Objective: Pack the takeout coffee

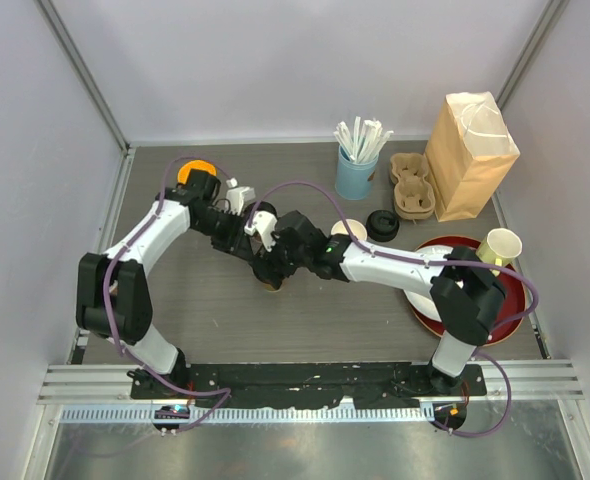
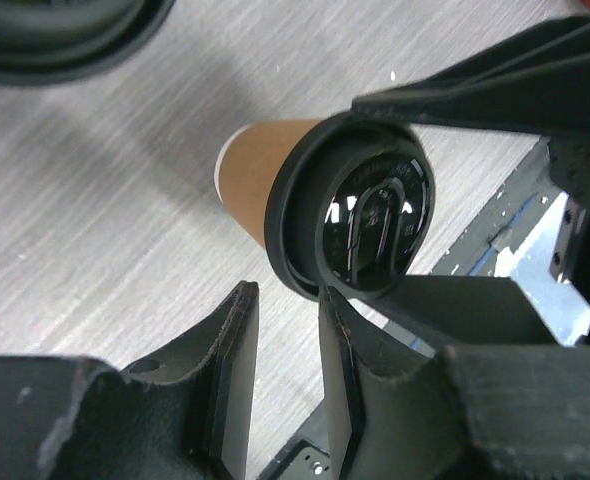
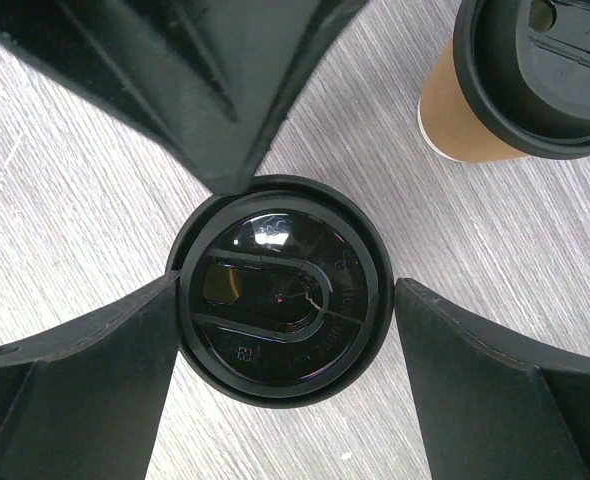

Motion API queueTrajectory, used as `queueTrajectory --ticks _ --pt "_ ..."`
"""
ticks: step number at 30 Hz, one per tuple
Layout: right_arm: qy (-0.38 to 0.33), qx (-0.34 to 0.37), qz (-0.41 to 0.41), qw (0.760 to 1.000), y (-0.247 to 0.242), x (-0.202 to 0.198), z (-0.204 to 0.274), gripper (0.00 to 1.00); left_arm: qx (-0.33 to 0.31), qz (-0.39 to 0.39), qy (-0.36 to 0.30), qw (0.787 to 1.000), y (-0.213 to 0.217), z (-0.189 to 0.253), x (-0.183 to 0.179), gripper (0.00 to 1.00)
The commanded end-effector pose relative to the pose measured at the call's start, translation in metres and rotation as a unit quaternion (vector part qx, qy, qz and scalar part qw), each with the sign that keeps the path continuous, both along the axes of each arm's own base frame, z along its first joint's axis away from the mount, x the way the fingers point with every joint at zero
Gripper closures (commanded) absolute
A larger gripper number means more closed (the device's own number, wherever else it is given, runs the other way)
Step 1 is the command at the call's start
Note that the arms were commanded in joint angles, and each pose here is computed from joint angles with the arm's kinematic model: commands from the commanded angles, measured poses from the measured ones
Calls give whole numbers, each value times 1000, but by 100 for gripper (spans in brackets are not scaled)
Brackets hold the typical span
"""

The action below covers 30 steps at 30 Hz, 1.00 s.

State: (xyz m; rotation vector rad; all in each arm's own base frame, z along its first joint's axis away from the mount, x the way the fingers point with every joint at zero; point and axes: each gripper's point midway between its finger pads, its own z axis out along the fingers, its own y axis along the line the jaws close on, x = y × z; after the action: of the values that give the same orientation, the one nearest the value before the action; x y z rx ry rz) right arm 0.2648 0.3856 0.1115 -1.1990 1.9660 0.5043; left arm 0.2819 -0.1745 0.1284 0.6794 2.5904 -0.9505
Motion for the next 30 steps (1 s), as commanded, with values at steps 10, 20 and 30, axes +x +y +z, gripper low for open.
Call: queueTrajectory --ticks 10,20,30 --pt "50 -58 9 997 -30 -25 -48 16 -62 18 89 994 -11 -19 -19 68" --pt "91 -65 2 994 -41 -42 -81 29 -37 36 136 989 -8 -58 -17 81" --pt "125 -72 -16 989 -57 -57 -105 36 -6 44 180 983 0 -90 -27 100"
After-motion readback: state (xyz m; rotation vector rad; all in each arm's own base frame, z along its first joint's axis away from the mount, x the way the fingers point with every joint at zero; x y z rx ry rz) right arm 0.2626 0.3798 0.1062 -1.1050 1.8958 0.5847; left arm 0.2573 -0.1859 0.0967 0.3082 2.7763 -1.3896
